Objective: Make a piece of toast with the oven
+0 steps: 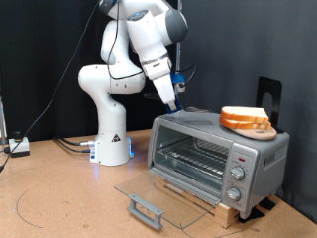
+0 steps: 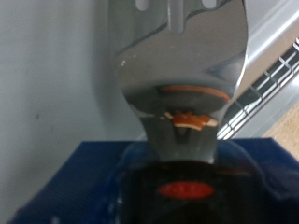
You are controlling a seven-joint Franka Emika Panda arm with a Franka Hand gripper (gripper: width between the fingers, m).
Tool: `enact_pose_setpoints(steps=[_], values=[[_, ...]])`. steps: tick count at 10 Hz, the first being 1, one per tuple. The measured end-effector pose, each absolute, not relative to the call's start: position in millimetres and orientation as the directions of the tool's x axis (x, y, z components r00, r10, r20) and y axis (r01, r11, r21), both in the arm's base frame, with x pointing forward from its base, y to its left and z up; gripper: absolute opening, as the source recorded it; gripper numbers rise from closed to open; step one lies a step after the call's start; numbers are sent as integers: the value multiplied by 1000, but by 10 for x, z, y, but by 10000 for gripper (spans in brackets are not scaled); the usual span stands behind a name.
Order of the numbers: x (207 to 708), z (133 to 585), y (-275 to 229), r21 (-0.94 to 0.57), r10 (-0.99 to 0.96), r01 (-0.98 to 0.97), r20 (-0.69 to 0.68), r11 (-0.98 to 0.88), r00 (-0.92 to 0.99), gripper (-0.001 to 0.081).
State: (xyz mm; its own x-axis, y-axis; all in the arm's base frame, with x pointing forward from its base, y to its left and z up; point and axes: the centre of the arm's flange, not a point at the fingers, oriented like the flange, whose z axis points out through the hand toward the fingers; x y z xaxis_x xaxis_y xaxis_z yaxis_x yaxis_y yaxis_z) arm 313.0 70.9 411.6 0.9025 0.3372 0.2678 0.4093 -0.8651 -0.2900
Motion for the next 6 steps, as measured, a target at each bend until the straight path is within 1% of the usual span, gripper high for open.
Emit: enact_pose_setpoints(steps=[3, 6], values=[[3191, 4122, 896, -289, 311, 395, 297, -872, 903, 396], [3228, 4119, 972, -294, 301, 385, 293, -875, 907, 396]])
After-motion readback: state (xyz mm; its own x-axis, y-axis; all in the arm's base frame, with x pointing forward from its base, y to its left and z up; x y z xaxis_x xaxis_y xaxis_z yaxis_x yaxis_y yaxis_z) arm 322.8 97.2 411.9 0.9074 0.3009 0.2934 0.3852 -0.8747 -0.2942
